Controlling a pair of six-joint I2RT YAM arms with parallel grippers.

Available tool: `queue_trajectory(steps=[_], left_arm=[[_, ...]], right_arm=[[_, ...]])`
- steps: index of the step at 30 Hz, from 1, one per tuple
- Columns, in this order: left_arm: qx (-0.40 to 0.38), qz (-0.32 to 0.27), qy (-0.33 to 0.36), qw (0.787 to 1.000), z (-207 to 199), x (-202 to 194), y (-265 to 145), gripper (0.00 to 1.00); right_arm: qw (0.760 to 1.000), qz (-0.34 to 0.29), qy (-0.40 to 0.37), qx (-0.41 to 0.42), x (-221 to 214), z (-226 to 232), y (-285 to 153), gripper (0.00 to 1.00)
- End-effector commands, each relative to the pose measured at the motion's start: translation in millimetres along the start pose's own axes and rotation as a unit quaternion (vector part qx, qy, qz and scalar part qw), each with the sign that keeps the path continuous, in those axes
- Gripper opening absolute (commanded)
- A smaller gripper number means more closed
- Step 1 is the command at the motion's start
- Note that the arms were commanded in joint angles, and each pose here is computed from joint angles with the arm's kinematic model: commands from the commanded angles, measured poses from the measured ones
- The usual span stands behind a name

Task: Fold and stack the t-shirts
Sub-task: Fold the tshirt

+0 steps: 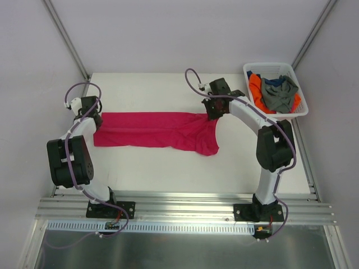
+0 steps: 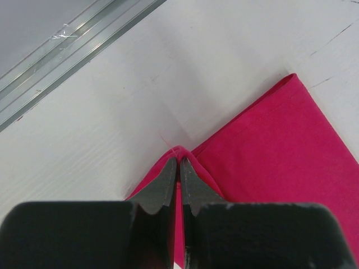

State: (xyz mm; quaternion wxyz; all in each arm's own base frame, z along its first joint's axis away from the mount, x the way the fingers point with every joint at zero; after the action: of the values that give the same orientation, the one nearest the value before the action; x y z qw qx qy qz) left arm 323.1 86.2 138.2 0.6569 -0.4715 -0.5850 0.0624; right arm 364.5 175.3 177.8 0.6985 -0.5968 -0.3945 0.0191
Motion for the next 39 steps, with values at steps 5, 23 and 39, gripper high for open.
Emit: queue_trajectory(steps=[5, 23, 39], left_arm=[[-0.009, -0.025, 0.003, 1.000, -15.8, 12.8, 2.7, 0.00], [-0.014, -0.014, 0.021, 1.000, -29.3, 9.2, 15.9, 0.00], [-0.042, -0.025, 0.027, 0.998, -40.8, 20.9, 7.0, 0.57]], right_arm=[[1.000, -0.024, 0.005, 0.001, 13.7, -15.4, 1.5, 0.01], [1.000, -0.016, 0.023, 0.005, 17.4, -28.1, 20.5, 0.01], [0.996, -0.054, 0.053, 0.040, 34.3, -25.9, 3.4, 0.40]])
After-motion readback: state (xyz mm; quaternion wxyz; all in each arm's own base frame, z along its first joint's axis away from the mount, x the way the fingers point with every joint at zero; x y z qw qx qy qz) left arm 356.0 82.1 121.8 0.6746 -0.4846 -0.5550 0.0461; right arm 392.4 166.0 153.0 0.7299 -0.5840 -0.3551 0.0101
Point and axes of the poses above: each gripper's point midway between its finger pads, its own y axis out along the fingers, its own z axis along the line the jaws close on, x = y × z, the point moved 9 cm from there along -y, back along the fingers, and after that the axes turned 6 degrees about -y, right-handed, at the moved point
